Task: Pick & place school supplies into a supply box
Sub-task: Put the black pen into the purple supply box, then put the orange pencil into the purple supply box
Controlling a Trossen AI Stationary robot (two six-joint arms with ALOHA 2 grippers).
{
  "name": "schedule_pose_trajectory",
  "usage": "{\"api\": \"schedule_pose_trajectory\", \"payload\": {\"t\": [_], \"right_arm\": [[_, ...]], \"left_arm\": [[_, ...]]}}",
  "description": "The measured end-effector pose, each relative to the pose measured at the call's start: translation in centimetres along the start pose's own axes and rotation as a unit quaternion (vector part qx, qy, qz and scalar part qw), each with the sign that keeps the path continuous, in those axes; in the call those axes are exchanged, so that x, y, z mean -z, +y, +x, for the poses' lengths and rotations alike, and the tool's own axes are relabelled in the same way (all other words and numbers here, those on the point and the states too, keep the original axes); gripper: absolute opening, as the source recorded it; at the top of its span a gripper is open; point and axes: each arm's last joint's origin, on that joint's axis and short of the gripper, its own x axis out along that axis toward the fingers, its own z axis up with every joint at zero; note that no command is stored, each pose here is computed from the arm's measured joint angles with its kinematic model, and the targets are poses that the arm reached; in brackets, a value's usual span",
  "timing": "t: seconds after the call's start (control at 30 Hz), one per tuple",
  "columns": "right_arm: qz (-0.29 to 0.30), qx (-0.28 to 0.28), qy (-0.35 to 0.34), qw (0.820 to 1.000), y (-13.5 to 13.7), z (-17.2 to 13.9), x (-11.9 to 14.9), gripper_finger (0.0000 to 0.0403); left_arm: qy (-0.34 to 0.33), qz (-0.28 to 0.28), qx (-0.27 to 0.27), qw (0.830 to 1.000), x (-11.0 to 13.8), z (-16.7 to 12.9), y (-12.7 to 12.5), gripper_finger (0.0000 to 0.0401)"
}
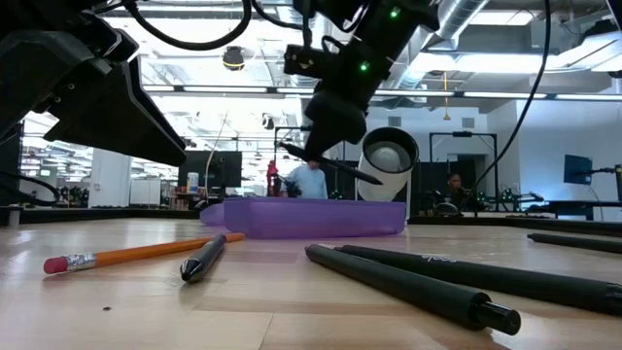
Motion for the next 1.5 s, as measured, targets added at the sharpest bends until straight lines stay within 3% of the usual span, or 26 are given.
{"api": "schedule_pose_trajectory", "payload": {"t": [0.53,0.7,0.9,1.17,1.33,1.5], "right_arm": [[0.001,-0.021,-0.004,1.000,0.0,0.1,0.0,0.0089],[-0.020,-0.013,-0.005,1.000,1.1,-0.7,-0.1,0.0098],[-0.059,-0.005,0.000,0.998,3.7,-4.7,0.2,0.0100],[-0.051,-0.049,0.005,0.997,8.5,-11.6,2.0,0.0100],[-0.054,-0.067,-0.005,0.996,11.2,-14.1,3.1,0.0100],[-0.040,-0.040,-0.014,0.998,12.8,-15.9,4.3,0.0100]], "left_arm": [[0.000,0.001,0.000,1.000,0.0,0.0,0.0,0.0121],[0.000,0.001,0.000,1.000,0.0,0.0,0.0,0.0121],[0.026,0.014,0.020,0.999,0.1,0.0,-0.1,0.0121],[0.040,0.021,0.031,0.999,0.1,0.2,-0.1,0.0121],[0.037,0.011,0.042,0.998,-0.4,0.7,-0.3,0.0121],[0.038,0.018,0.066,0.997,-1.0,1.1,-0.6,0.0121]]}}
